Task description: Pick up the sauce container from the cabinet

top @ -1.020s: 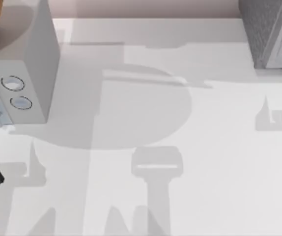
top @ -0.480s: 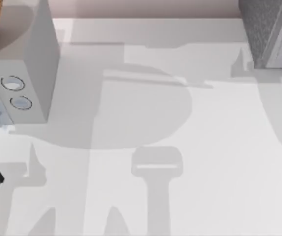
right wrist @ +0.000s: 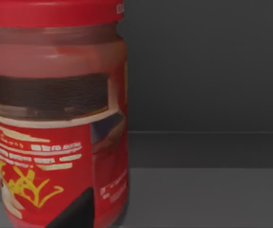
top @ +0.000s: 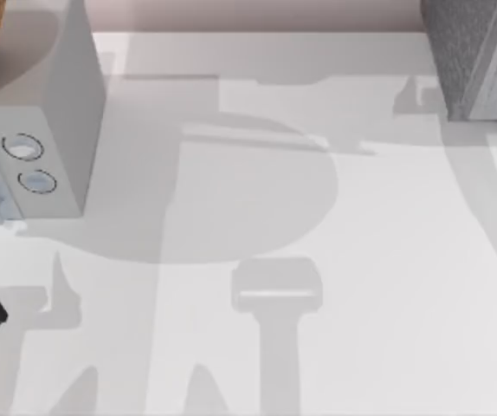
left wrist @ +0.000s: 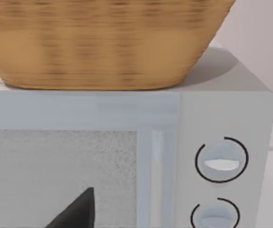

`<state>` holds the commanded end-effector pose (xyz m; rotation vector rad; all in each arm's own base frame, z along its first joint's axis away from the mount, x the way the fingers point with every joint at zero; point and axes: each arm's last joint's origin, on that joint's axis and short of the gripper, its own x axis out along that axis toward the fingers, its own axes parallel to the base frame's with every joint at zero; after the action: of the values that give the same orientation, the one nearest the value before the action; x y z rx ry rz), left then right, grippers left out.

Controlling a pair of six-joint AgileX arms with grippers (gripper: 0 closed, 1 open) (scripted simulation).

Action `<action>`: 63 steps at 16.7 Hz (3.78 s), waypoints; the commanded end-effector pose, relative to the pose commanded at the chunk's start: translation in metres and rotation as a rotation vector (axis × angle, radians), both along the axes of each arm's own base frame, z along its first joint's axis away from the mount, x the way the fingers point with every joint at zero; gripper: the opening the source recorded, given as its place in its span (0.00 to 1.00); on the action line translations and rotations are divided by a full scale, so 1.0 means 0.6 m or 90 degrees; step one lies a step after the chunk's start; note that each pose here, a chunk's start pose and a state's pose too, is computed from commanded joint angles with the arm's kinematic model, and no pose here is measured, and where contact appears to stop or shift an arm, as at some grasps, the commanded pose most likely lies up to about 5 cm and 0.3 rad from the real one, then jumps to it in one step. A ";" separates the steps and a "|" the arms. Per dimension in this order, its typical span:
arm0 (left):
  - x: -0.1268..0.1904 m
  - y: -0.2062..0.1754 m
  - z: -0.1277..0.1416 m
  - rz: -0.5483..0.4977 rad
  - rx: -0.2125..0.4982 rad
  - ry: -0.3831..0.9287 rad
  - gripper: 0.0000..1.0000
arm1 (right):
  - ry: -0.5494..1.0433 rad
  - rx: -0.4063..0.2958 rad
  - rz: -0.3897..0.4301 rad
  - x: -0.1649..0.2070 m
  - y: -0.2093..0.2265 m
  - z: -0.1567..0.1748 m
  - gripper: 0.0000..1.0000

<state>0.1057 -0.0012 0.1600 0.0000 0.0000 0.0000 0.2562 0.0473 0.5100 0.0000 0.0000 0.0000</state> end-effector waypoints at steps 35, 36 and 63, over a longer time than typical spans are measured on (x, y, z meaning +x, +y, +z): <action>0.000 0.000 0.000 0.000 0.000 0.000 1.00 | 0.002 0.003 -0.006 0.158 0.115 -0.003 0.62; 0.000 0.000 0.000 0.000 0.000 0.000 1.00 | 0.002 0.003 -0.006 0.158 0.115 -0.003 0.55; 0.000 0.000 0.000 0.000 0.000 0.000 1.00 | 0.000 0.007 -0.006 0.046 0.138 0.047 0.00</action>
<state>0.1057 -0.0012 0.1600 0.0000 0.0000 0.0000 0.2837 0.1304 0.5379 0.0105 0.0001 -0.0102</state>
